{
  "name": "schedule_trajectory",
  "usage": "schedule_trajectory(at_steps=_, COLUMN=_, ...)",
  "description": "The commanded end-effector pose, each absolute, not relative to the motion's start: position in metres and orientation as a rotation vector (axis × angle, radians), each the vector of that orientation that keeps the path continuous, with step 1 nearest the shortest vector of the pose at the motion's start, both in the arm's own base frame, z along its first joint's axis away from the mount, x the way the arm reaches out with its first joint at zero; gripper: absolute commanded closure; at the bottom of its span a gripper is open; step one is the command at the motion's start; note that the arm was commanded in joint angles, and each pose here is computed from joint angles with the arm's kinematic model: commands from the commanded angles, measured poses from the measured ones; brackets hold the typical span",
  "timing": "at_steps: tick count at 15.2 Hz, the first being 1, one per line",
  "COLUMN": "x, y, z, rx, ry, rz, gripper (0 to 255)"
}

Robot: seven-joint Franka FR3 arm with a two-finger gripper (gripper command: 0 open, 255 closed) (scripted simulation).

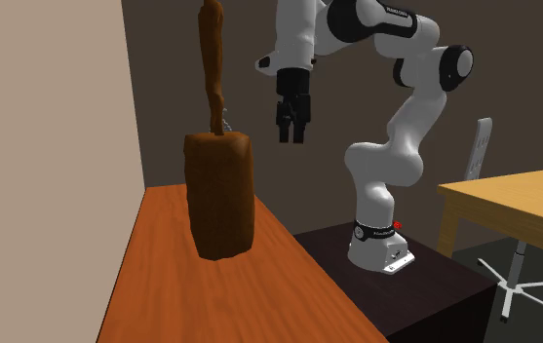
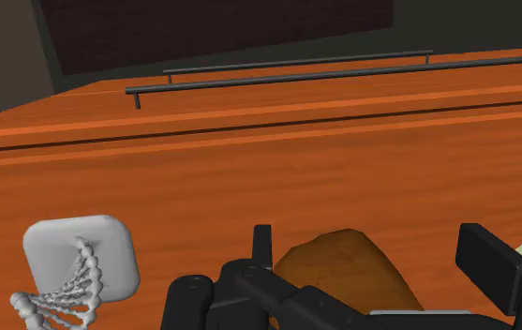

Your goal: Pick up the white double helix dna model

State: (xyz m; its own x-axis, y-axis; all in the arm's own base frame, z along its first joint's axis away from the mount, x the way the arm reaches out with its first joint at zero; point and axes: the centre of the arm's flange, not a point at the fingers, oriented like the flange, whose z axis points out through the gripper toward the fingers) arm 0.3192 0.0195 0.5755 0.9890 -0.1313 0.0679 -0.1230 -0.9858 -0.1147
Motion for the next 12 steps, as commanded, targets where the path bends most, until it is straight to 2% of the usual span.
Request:
schedule_trajectory(at_steps=1, x=0.319, y=0.020, z=0.576, rx=-3.023, ry=0.194, rz=-0.114, gripper=0)
schedule_trajectory(at_steps=12, x=0.305, y=-0.125, z=0.527, rx=-2.927, ry=-0.104, rz=-0.616, gripper=0)
